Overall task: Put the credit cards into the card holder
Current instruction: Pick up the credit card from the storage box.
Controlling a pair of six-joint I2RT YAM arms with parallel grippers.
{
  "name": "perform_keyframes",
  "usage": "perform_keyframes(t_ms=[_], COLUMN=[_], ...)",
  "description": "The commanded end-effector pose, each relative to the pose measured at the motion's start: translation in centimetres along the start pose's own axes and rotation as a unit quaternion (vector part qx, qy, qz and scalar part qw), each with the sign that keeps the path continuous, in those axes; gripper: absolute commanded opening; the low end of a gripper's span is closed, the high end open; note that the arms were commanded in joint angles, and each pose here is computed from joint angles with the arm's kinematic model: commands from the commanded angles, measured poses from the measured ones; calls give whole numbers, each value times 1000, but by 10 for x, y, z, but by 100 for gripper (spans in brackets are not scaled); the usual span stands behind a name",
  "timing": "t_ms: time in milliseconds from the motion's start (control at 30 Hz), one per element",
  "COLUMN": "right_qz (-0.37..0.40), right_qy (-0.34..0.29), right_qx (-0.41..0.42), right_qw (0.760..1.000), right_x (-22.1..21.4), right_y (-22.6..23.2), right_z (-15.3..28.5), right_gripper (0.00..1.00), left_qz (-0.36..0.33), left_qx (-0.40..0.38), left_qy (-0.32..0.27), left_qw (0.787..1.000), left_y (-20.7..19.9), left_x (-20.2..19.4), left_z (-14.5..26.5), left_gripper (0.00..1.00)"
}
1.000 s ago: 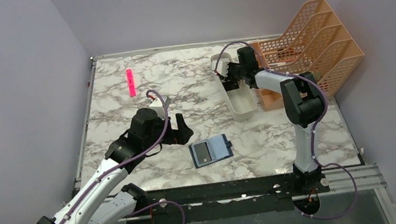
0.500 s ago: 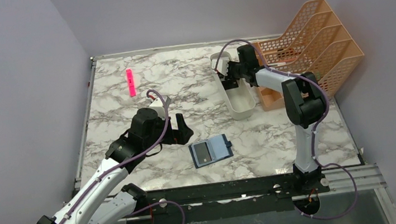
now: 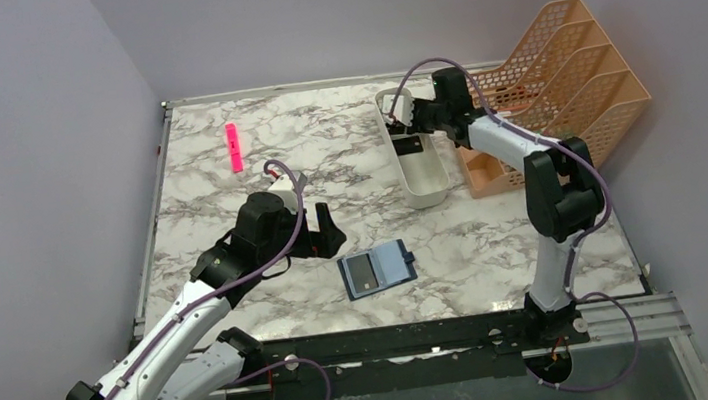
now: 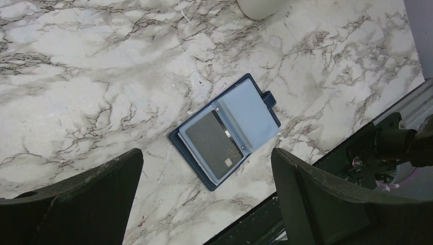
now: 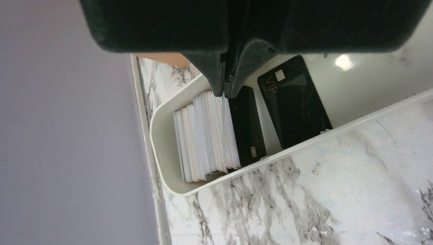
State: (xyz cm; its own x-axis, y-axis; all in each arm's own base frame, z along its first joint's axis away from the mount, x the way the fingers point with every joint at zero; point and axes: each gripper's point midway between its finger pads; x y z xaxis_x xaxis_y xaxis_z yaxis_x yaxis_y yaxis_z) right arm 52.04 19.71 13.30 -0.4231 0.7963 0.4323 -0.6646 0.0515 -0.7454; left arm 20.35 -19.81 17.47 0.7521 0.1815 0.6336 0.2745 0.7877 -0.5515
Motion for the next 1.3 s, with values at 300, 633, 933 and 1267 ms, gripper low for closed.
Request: perform_keyframes(t_ms=[300, 633, 933, 1267], right_qz=[-203, -408, -605, -699], right_qy=[-60, -134, -284, -360], right_qx=[-8, 22, 124, 161], right_qw=[977, 903, 733, 596], right_x=[61, 120, 200, 223], right_y=[-4, 12, 49, 78], right_z=[70, 119, 185, 230], right_gripper=[1, 1, 1, 1], left_qz=[70, 134, 183, 186], left_qx=[7, -72, -222, -293], left_qy=[-17, -32, -64, -98], left_qw=[997, 988, 956, 933], left_y=[1, -40, -104, -135], left_x=[-1, 18, 55, 84], left_z=[1, 8, 31, 44], left_gripper=[95, 80, 62, 57])
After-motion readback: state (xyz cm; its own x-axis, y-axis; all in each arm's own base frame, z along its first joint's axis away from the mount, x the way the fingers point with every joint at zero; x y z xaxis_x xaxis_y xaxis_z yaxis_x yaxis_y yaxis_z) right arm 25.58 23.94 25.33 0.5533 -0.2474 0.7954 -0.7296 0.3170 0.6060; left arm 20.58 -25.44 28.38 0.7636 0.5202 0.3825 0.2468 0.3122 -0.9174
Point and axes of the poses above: each gripper's point midway between its finger pads, its own z axis back along the fingers, its own y axis along the line the jaws close on, x = y × z, and after that the axes turned 11 degrees about z, right-handed
